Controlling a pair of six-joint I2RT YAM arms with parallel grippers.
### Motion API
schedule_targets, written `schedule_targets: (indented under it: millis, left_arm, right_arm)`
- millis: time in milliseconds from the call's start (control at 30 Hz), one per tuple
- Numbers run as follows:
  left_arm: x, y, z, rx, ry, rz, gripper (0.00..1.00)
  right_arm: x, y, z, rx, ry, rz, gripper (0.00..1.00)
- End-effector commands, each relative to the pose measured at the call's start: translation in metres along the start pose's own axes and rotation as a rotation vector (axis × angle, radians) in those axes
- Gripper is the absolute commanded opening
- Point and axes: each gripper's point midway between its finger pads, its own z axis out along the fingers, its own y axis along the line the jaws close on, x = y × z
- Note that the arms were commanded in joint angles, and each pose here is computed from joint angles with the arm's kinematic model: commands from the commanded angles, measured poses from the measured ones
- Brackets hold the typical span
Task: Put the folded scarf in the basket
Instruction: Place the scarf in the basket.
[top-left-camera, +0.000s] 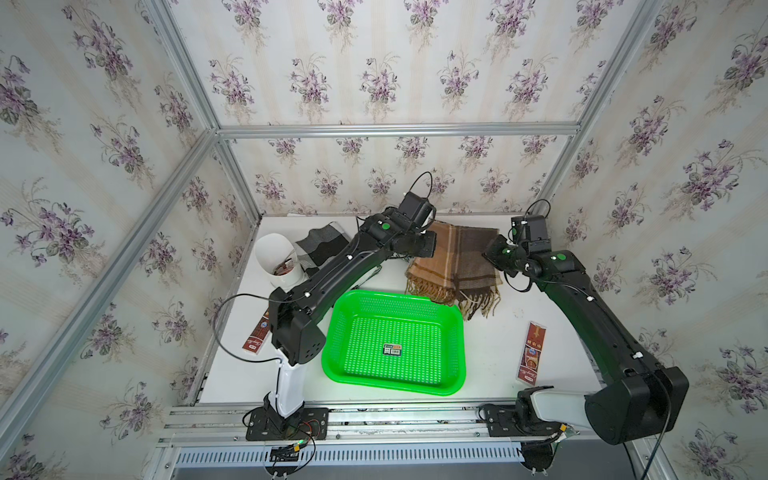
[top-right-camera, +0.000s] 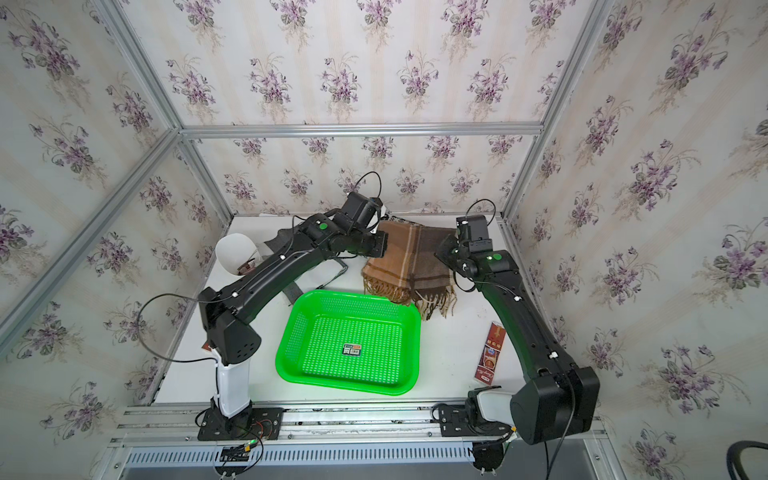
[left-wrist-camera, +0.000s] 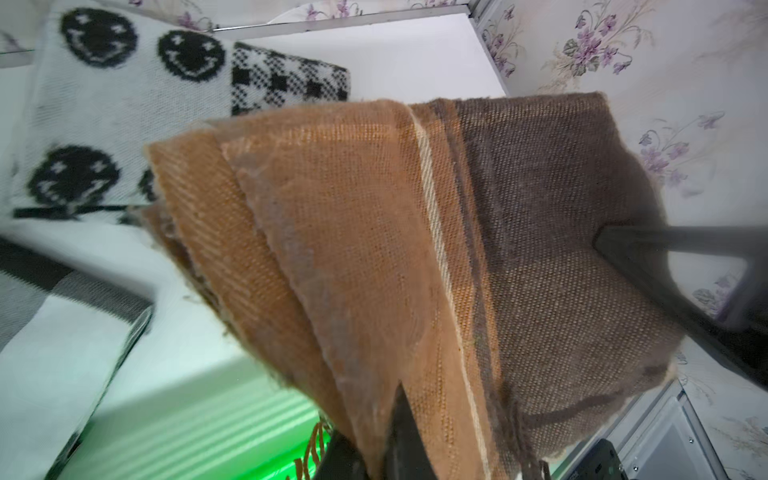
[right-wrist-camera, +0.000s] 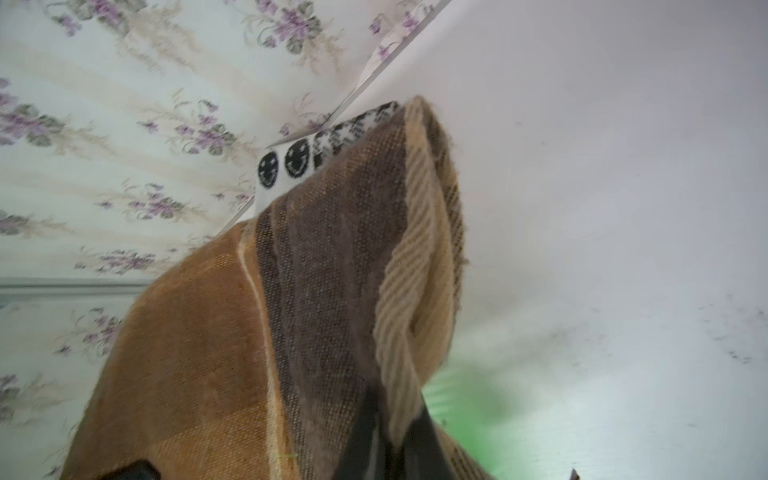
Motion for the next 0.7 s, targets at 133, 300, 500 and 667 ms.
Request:
schedule_targets:
  millis: [133, 300, 500, 667]
  left_arm:
    - [0.041, 0.052, -0.054, -0.135, 0.004, -0.025, 0.0]
    - [0.08, 0.084, -0.07, -0.207, 0.033, -0.052, 0.0]
    - [0.113, 0.108, -0.084, -0.269, 0.043, -0.08, 0.0]
    - [0.142, 0.119, -0.082, -0.263, 0.047, -0.118, 0.0]
  right_arm:
    - [0.062, 0.052, -0.012, -0.078, 0.086, -0.006, 0.0]
    - [0.119, 0.076, -0.004, -0.125, 0.178, -0.053, 0.0]
    - [0.157, 0.081, 0.006, -0.13, 0.239, -0.093, 0.0]
    - [0.183, 0.067, 0.01, -0.11, 0.276, -0.118, 0.0]
